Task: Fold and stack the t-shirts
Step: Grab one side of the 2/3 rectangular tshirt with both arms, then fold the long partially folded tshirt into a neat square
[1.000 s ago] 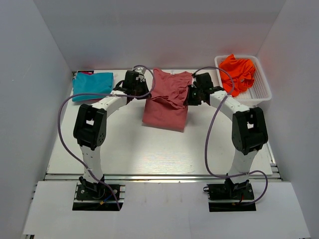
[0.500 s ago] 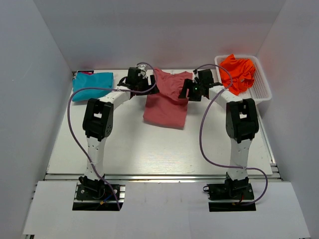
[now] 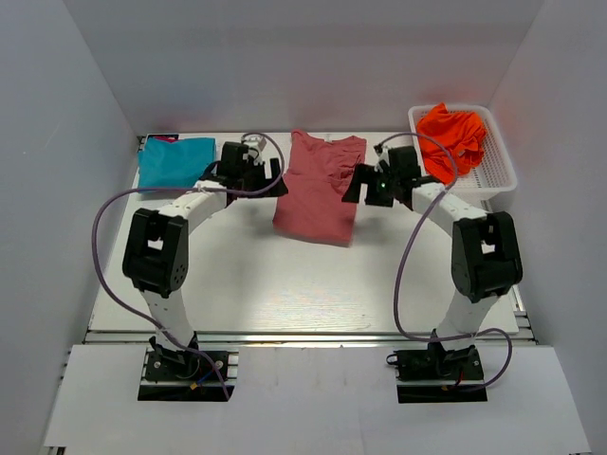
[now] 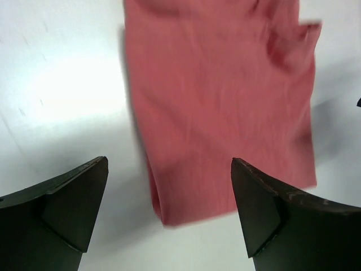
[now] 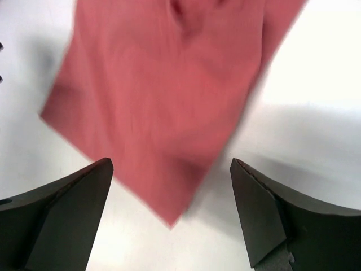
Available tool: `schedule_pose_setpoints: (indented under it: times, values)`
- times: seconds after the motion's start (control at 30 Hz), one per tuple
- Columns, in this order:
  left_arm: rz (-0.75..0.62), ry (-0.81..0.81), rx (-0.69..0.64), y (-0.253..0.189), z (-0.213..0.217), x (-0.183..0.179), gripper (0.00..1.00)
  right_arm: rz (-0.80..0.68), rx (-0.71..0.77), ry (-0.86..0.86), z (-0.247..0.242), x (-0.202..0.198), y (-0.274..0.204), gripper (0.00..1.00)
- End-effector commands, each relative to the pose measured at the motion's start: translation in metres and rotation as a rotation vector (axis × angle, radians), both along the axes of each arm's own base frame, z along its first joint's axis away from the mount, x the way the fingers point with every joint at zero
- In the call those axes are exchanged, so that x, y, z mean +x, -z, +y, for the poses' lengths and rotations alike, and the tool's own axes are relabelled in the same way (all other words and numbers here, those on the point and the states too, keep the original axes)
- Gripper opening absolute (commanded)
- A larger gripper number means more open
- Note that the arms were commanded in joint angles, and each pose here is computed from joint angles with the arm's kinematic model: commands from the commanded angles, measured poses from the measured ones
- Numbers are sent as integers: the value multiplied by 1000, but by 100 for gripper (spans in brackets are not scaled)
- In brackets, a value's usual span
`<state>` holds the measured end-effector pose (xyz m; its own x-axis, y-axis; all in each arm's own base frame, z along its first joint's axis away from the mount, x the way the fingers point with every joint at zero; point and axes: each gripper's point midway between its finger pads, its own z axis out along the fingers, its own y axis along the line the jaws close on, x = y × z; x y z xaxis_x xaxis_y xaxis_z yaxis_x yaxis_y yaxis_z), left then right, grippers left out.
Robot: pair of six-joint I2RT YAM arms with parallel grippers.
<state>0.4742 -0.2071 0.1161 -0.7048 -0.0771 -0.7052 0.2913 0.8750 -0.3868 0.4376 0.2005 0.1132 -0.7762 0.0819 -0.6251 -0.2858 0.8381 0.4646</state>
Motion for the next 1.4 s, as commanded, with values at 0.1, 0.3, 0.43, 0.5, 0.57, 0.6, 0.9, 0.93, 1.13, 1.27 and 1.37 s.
schedule_pose_setpoints:
  times: [0.1, 0.3, 0.43, 0.5, 0.57, 0.6, 0.9, 0.93, 1.13, 1.27, 1.37]
  values:
    - [67, 67, -15, 24, -6, -55, 100, 130, 118, -22, 9, -67, 23, 90]
    - [181, 99, -13, 67, -7, -76, 74, 268, 192, -53, 23, -96, 61, 90]
    - [233, 114, -15, 82, -8, -83, 50, 315, 202, -42, 25, -100, 74, 84]
    - [244, 120, -19, 84, -8, -87, 46, 331, 198, -34, 25, -101, 80, 79]
    - [248, 137, -24, 86, -13, -91, 37, 343, 207, -36, 26, -104, 82, 68]
    - [255, 137, -35, 88, -14, -93, 36, 347, 209, -36, 26, -105, 82, 65]
    - [304, 182, -72, 100, -24, -107, 0, 337, 220, -54, 29, -108, 81, 6]
    - [298, 192, -84, 95, -26, -107, 0, 331, 223, -59, 29, -108, 78, 0]
    - [255, 233, -143, 53, -20, -149, 0, 306, 207, -139, 23, -146, 51, 0]
    - [184, 260, -199, 10, -13, -187, 0, 210, 188, -183, 10, -178, 11, 0]
    - [111, 297, -247, -29, -11, -210, 0, 146, 175, -214, 1, -199, -17, 0]
